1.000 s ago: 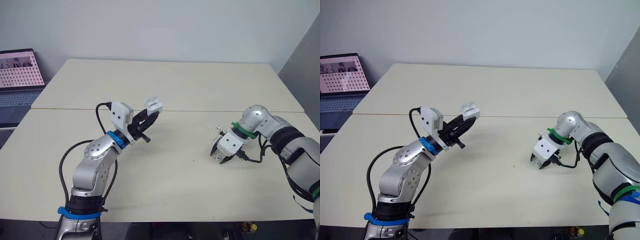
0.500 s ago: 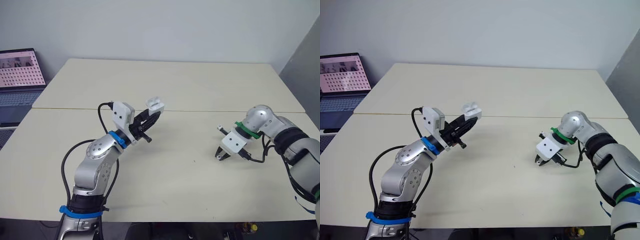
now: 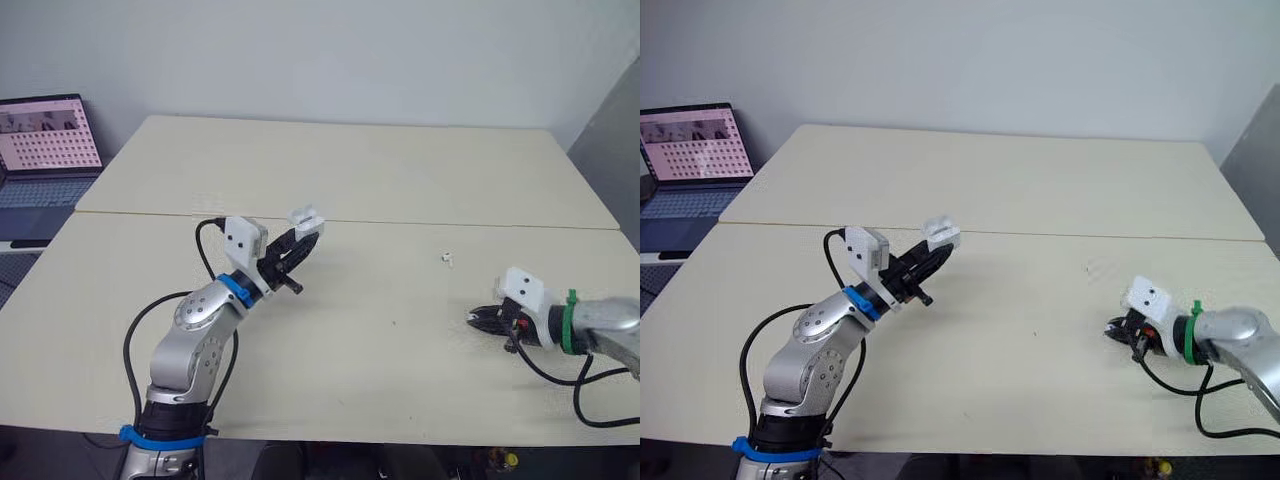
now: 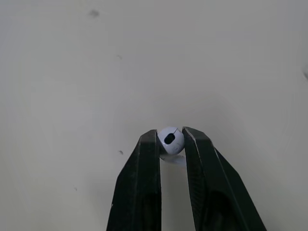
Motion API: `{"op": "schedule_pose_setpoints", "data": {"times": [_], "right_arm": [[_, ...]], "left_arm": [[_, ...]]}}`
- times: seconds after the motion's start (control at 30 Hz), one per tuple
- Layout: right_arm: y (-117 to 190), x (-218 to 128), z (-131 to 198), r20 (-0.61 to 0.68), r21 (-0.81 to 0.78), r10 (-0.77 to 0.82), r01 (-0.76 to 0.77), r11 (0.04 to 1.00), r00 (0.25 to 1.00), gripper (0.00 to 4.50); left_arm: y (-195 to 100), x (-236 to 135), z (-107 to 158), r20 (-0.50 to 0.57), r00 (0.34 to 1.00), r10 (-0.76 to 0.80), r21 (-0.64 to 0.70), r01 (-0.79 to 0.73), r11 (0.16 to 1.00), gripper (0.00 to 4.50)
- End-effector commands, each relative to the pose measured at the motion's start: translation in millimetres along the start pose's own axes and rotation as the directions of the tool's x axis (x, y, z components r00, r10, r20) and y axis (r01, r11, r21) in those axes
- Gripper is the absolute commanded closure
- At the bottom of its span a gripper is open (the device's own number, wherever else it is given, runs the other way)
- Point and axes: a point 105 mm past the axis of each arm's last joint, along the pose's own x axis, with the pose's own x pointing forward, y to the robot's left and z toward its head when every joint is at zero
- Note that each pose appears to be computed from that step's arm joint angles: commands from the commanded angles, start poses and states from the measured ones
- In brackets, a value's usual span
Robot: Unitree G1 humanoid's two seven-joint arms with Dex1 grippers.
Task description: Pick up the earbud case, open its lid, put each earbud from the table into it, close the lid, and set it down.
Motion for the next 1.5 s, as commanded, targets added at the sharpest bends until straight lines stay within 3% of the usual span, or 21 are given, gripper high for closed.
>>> {"op": "schedule_pose_setpoints", "data": {"times": [0.03,0.23,0.5,0.73,0.9,1.17,1.5], "right_arm": [[-4,-12,3,0.002,0.165,-0.19,0.187,0.968,0.982,4.15],[-13,-5,-2,-0.035,0.368,-0.365,0.352,0.86,0.93,4.15],[-4,8,-11,-0.107,0.43,-0.33,0.343,0.835,0.938,4.15],[-1,7,-9,-0.091,0.397,-0.282,0.295,0.869,0.955,1.79],[-7,0,7,-0.038,0.309,-0.271,0.269,0.912,0.962,1.79],[-30,-34,67,0.049,0.176,-0.166,0.155,0.972,0.985,1.79],[-24,-25,35,-0.104,0.067,-0.011,0.018,0.998,0.994,1.79]], "left_arm": [[-6,6,15,0.043,0.998,-0.045,0.026,0.044,0.999,3.74],[-8,10,16,0.037,0.997,-0.075,0.031,0.074,0.997,3.74],[-8,8,17,0.027,0.996,-0.085,0.039,0.084,0.996,3.74],[-8,6,16,0.016,0.997,-0.081,0.038,0.08,0.996,3.74],[-10,5,14,0.013,0.997,-0.079,0.032,0.078,0.996,3.74],[-6,-1,9,0.003,0.998,-0.056,0.023,0.056,0.998,3.74],[-9,2,9,0.011,0.998,-0.057,0.019,0.057,0.998,3.74]]}}
